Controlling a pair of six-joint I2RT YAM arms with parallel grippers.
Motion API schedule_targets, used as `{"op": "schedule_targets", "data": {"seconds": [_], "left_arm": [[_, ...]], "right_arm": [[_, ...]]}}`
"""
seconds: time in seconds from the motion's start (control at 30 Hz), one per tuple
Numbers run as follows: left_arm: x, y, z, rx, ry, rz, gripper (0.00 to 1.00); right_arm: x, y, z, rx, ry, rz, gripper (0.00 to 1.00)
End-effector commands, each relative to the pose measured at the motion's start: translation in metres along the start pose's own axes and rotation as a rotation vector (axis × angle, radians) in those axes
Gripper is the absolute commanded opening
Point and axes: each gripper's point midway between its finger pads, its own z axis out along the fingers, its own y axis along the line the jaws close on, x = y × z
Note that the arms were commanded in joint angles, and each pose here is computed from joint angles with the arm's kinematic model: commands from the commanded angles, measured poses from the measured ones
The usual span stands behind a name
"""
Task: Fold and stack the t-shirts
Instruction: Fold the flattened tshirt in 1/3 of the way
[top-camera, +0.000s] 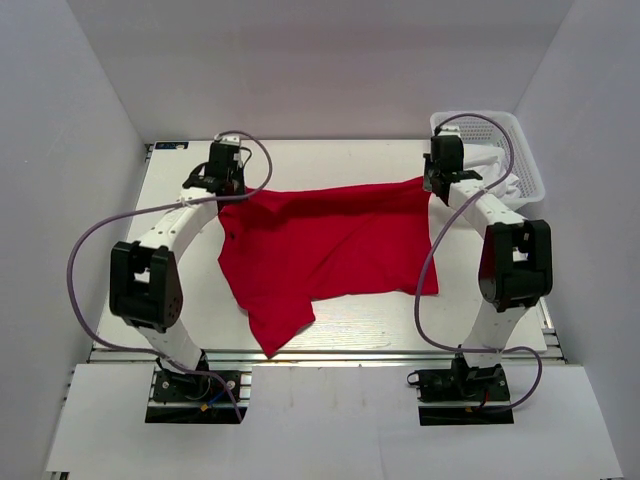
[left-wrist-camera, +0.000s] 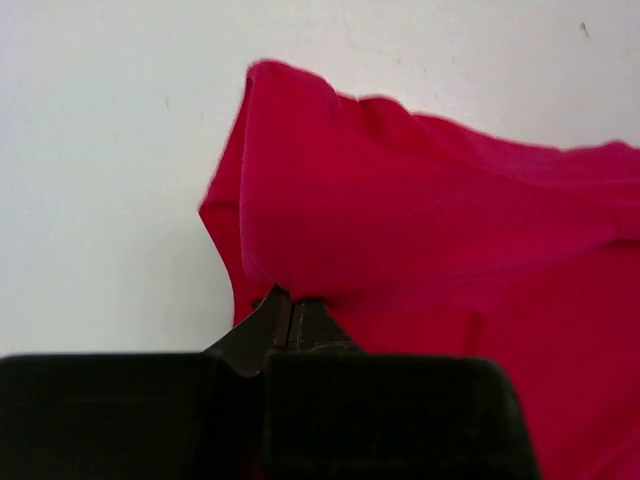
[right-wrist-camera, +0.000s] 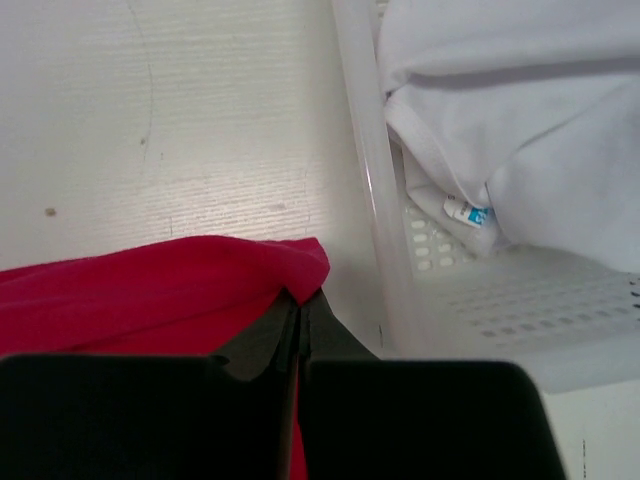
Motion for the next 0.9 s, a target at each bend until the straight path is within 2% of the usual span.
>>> {"op": "schedule_targets", "data": {"seconds": [0.0, 0.13, 0.17, 0.2, 0.27, 0.3, 0.37, 0.4, 0.43, 0.47, 0.5, 0.53, 0.57, 0.6, 0.63, 0.7, 0.73, 0.83, 0.87], "left_arm": [[0.035, -0.007, -0.019, 0.052, 0.076, -0.058, 0.00], [0.069, 0.000, -0.029, 0.030, 0.160, -0.075, 0.00], [0.077, -0.001, -0.031, 0.041, 0.174, -0.086, 0.00], [0.101, -0.001, -0.033, 0.052, 0.224, -0.092, 0.00], [0.112, -0.011, -0.038, 0.121, 0.231, -0.112, 0.00], [0.134, -0.010, -0.038, 0.126, 0.272, -0.117, 0.00], [0.151, -0.009, -0.039, 0.128, 0.304, -0.124, 0.19], [0.155, -0.009, -0.041, 0.121, 0.322, -0.139, 0.30], [0.159, -0.005, -0.042, 0.101, 0.336, -0.134, 0.42], [0.153, -0.001, -0.046, 0.069, 0.340, -0.143, 0.66], [0.149, 0.001, -0.048, 0.057, 0.339, -0.150, 0.73], [0.144, 0.000, -0.049, 0.058, 0.334, -0.151, 0.76], [0.130, -0.002, -0.053, 0.067, 0.304, -0.157, 0.84], [0.120, -0.003, -0.057, 0.076, 0.275, -0.162, 0.88], [0.112, -0.006, -0.060, 0.101, 0.260, -0.154, 0.97], [0.088, -0.016, -0.061, 0.162, 0.182, -0.161, 1.00], [0.083, -0.019, -0.060, 0.178, 0.160, -0.155, 1.00], [0.053, -0.027, -0.051, 0.193, 0.106, -0.163, 1.00], [0.054, -0.024, -0.037, 0.179, 0.122, -0.171, 1.00]], "right_arm": [[-0.002, -0.012, -0.020, 0.022, -0.010, 0.001, 0.00], [0.017, -0.013, -0.024, 0.019, 0.024, 0.007, 0.00], [0.022, -0.015, -0.024, 0.033, 0.041, 0.012, 0.00], [0.025, -0.015, -0.025, 0.038, 0.048, 0.015, 0.00], [0.040, -0.019, -0.024, 0.054, 0.076, 0.030, 0.00], [0.047, -0.018, -0.025, 0.054, 0.089, 0.032, 0.00], [0.066, -0.020, -0.026, 0.064, 0.130, 0.041, 0.02], [0.072, -0.020, -0.025, 0.061, 0.143, 0.043, 0.25], [0.076, -0.019, -0.026, 0.062, 0.152, 0.059, 0.35], [0.085, -0.020, -0.026, 0.069, 0.172, 0.054, 0.40], [0.086, -0.024, -0.028, 0.083, 0.174, 0.050, 0.44], [0.081, -0.026, -0.032, 0.088, 0.162, 0.052, 0.51], [0.075, -0.026, -0.036, 0.086, 0.144, 0.057, 0.54], [0.072, -0.021, -0.039, 0.060, 0.136, 0.054, 0.56], [0.061, -0.020, -0.046, 0.043, 0.110, 0.056, 0.61], [0.045, -0.008, -0.055, -0.033, 0.057, 0.058, 0.68], [0.037, -0.004, -0.059, -0.063, 0.021, 0.060, 0.76], [0.028, 0.016, -0.068, -0.186, -0.019, 0.054, 0.90], [0.029, 0.024, -0.068, -0.225, -0.015, 0.052, 0.90]]}}
